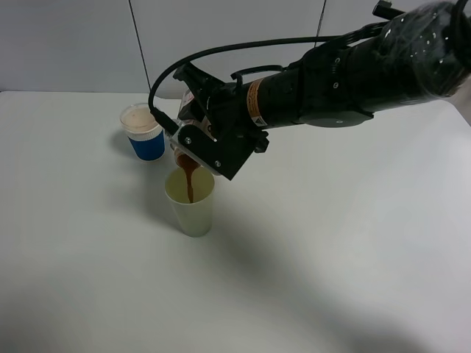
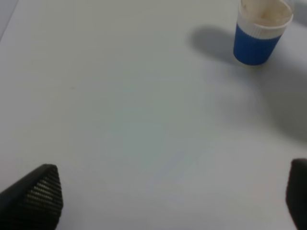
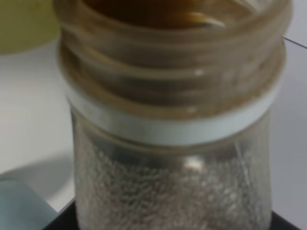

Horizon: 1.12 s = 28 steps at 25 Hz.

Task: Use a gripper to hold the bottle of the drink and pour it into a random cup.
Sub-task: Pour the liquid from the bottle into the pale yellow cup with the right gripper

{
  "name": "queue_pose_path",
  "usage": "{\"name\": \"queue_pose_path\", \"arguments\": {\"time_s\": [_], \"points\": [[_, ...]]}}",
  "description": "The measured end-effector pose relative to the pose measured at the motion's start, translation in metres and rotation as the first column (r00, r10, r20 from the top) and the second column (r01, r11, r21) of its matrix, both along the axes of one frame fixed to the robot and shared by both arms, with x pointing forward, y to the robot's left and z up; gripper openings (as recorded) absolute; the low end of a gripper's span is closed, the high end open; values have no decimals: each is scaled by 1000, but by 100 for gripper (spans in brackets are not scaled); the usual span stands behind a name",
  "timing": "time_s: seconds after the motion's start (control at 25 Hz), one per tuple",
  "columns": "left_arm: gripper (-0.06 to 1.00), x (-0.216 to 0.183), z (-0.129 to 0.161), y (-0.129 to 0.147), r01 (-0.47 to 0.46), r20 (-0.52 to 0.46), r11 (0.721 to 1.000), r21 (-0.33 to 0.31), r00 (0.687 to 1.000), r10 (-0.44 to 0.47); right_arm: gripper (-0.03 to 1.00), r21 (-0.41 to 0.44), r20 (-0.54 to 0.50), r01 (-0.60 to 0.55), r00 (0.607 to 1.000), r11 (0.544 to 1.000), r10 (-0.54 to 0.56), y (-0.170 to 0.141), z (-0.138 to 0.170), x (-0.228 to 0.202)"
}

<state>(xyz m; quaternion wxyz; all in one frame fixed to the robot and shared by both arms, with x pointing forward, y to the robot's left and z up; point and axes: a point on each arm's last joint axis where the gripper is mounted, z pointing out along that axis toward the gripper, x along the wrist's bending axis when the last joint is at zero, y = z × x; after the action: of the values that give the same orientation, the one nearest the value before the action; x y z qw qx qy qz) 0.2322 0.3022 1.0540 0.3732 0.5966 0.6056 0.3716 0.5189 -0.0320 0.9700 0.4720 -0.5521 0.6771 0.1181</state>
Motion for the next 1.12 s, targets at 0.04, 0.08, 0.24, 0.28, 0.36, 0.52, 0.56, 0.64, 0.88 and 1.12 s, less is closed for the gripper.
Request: {"name": "queue_pose_path", "arguments": {"time_s": [0.04, 0.08, 0.24, 0.28, 0.36, 0.52, 0.56, 0.64, 0.88, 1.12], "points": [[93, 0, 0, 0, 0, 0, 1000, 0, 1000, 0, 38, 0, 0, 0, 1000, 1000, 0, 0, 0, 0], [93, 0, 0, 0, 0, 0, 1000, 0, 1000, 0, 38, -2, 3, -2, 1000, 1000, 2, 0, 0, 0], [93, 0, 0, 0, 0, 0, 1000, 0, 1000, 0, 38, -6, 15, -5, 1000, 1000, 5, 0, 0, 0], [93, 0, 0, 0, 0, 0, 1000, 0, 1000, 0, 38, -8, 18, -7, 1000, 1000, 7, 0, 0, 0], [93, 0, 0, 0, 0, 0, 1000, 0, 1000, 0, 38, -12, 24, -10, 1000, 1000, 10, 0, 0, 1], [93, 0, 0, 0, 0, 0, 1000, 0, 1000, 0, 38, -17, 35, -14, 999, 1000, 15, 0, 1, 1], [93, 0, 0, 0, 0, 0, 1000, 0, 1000, 0, 38, -18, 36, -15, 999, 1000, 16, 0, 1, 1], [93, 0, 0, 0, 0, 0, 1000, 0, 1000, 0, 38, -20, 38, -17, 999, 1000, 18, 0, 1, 1], [93, 0, 0, 0, 0, 0, 1000, 0, 1000, 0, 38, -29, 52, -25, 998, 999, 26, 0, 1, 1], [93, 0, 0, 0, 0, 0, 1000, 0, 1000, 0, 38, -22, 57, -28, 998, 999, 29, 0, 1, 1]]}}
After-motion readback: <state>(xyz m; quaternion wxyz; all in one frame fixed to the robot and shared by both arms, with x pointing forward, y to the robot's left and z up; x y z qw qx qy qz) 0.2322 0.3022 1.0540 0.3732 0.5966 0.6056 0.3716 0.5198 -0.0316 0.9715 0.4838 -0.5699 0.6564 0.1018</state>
